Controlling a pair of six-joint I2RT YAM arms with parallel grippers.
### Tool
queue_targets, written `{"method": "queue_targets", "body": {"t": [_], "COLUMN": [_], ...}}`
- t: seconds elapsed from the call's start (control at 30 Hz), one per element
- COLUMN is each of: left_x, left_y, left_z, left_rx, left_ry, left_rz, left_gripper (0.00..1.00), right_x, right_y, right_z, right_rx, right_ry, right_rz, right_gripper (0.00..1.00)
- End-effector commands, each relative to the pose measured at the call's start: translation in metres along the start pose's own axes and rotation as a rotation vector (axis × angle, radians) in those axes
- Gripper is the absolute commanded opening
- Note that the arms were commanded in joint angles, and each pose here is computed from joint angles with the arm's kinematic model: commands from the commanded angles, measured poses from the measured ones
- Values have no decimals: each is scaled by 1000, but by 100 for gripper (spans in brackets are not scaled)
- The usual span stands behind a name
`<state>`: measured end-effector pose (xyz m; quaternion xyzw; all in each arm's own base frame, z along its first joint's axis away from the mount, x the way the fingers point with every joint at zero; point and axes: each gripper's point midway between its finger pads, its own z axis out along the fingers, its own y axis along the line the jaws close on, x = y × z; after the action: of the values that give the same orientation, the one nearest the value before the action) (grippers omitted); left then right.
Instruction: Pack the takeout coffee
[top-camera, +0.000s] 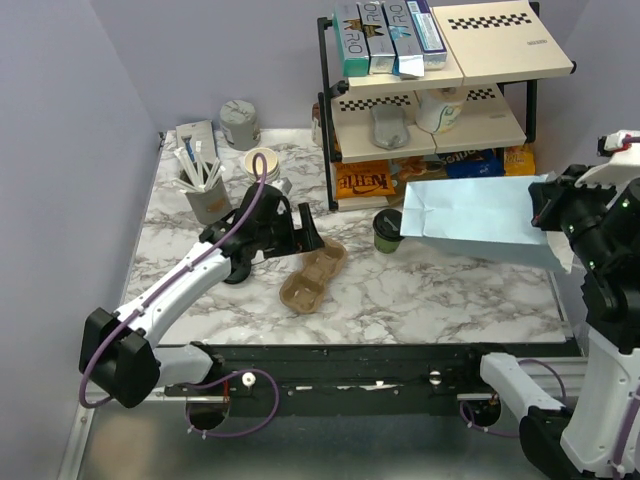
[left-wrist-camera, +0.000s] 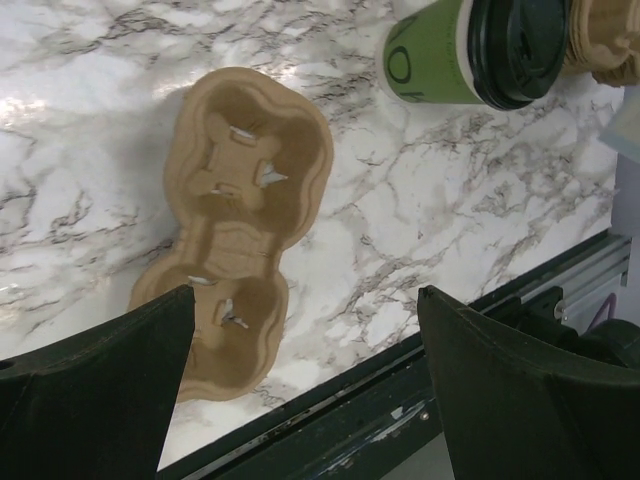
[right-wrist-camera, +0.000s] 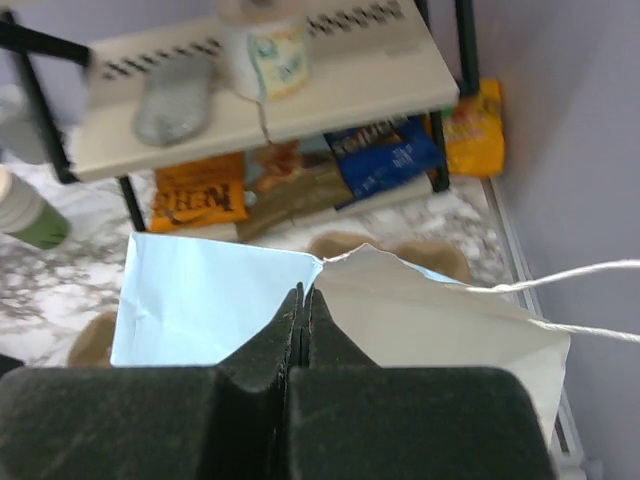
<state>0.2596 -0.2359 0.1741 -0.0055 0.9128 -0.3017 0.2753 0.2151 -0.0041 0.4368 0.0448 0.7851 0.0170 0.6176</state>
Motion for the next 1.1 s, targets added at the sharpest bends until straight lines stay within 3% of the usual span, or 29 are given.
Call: {"method": "queue_targets", "body": {"t": [0.0,0.1,0.3,0.57,0.73,0.93,0.97,1.03,1.07], "left_x": [4,15,28,2,-5,11,13,14,14], "left_y": [28,48,74,69,74,85,84,82,82], "left_z": [-8,-4,15,58,92,117,117,116,115], "left_rx": [-74,-147,-226,-186,-212,-216,-205,-192,-193], "left_ry": [-8,22,66,25,73,162,169,168,166], "left_rz": [-27,-36,-26,-55,-39,-23,-23,-24,-25], "left_gripper": [99,99,99,99,96,71,59,46,32], "right_x": [-37,-57,-62,-60,-76,-91,-92,-89,-93], "right_y": [53,84,123,198,214,232,235,242,243], "right_z": [-8,-16,-8,-3,-10,-28,-27,-21,-23], "right_rx": [-292,-438,-587,-797,-830,-940,-950,-963,-967], "right_ry": [-84,-151,-137,-142,-199,-271,-272,-246,-255], "right_rz": [-91,-119,-218,-318,-298,-270,-271,-276,-278], "right_gripper": [1,1,1,1,1,1,1,1,1]}}
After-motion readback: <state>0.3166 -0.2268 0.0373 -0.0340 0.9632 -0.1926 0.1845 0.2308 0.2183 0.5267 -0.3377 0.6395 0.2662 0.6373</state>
